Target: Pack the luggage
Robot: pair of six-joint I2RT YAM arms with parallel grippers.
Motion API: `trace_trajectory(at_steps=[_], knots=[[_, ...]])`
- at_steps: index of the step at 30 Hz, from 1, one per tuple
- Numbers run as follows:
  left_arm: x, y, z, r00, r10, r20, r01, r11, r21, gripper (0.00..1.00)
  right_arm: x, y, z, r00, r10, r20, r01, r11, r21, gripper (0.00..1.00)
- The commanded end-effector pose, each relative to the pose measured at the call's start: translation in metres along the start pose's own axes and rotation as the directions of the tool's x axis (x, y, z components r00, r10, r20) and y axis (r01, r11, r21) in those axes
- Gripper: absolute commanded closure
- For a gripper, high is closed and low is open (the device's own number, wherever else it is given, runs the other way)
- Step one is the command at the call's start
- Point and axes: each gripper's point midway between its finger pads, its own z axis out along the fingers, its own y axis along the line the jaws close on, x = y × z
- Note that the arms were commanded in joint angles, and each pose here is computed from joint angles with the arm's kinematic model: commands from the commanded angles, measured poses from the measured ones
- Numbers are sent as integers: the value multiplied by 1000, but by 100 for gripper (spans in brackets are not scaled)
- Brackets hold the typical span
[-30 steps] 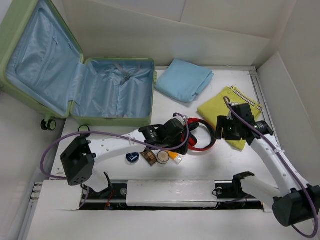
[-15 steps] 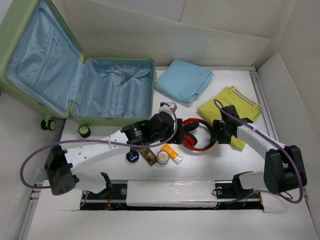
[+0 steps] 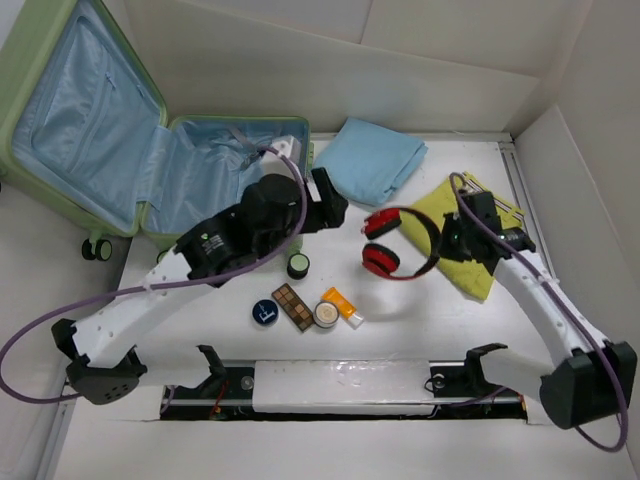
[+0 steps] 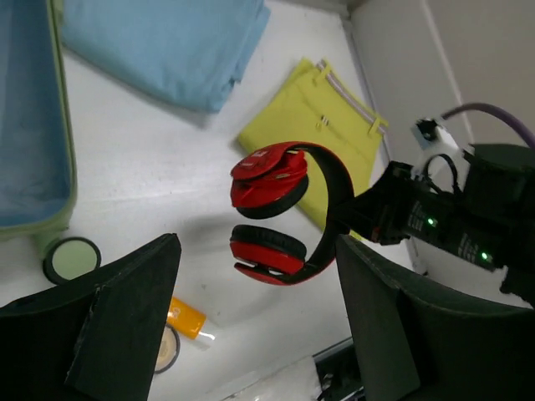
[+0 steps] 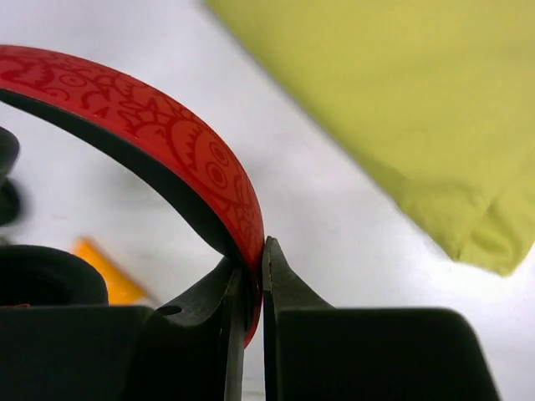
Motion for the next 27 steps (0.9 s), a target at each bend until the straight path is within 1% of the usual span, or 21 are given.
trace_trajectory(at_steps=[1,2,4,5,7,9,11,12,13,14,15,16,17,19,20,22,23,24,25,26,27], knots=[[-55,3,-27,989,-21,150,30,998,-61,29,-60,58,-58,983,-10,184,45,982,-186,100],[-64,3,-31,984,-29,178,41,997,-67,29,-73,76,-60,983,-15,184,55,975,-214,100],[-77,7,-37,975,-34,222,56,994,-93,31,-73,116,-61,984,-52,167,99,954,-283,100],[-85,2,-41,969,-51,242,71,995,-72,31,-88,139,-69,977,-49,206,114,941,-318,100],[-99,-4,-50,959,-64,276,78,996,-38,33,-99,182,-51,979,-50,199,121,922,-367,100],[-113,-13,-62,951,-80,299,84,996,-1,33,-106,245,-40,979,-77,189,153,889,-431,100],[-118,-12,-60,950,-59,307,72,997,-30,33,-113,288,-32,981,-86,176,162,859,-485,100],[-124,-13,-63,948,-49,315,64,997,-38,33,-138,322,-55,972,-56,229,177,816,-550,100],[-125,-14,-57,950,-27,312,48,997,-59,33,-127,345,-17,980,-84,178,170,819,-548,100],[-132,-17,-64,944,-33,328,50,998,-46,33,-129,363,-12,983,-72,171,159,804,-573,100],[-139,-22,-64,940,-32,340,47,998,-36,33,-132,381,-7,983,-66,170,156,787,-596,94],[-154,-25,-76,925,-33,379,44,999,-23,33,-150,404,-29,980,-40,197,163,731,-663,82],[-156,-29,-72,925,-17,379,30,999,-28,33,-138,413,3,988,-57,142,138,737,-661,65],[-170,-32,-78,911,-13,413,30,999,-34,33,-151,417,-3,994,-24,104,91,694,-714,50],[-169,-32,-70,912,13,410,11,998,-56,31,-162,414,-16,991,-3,133,99,680,-727,33],[-162,-35,-63,922,25,386,-5,999,-51,30,-180,390,-25,982,11,189,128,700,-703,18],[-157,-38,-53,927,32,374,-14,999,-51,29,-166,368,-4,989,-12,151,110,740,-664,15],[-154,-36,-42,929,41,368,-16,997,-71,29,-180,353,-42,973,-9,229,165,721,-673,15],[-147,-46,-29,951,31,307,-37,999,14,28,-185,330,-44,970,-12,244,172,743,-646,15],[-143,-40,-11,969,-3,247,-14,998,64,28,-166,298,-18,976,-36,214,155,806,-571,17],[-161,-4,9,968,-51,247,44,998,34,28,-169,276,-51,965,-28,262,175,811,-558,23]])
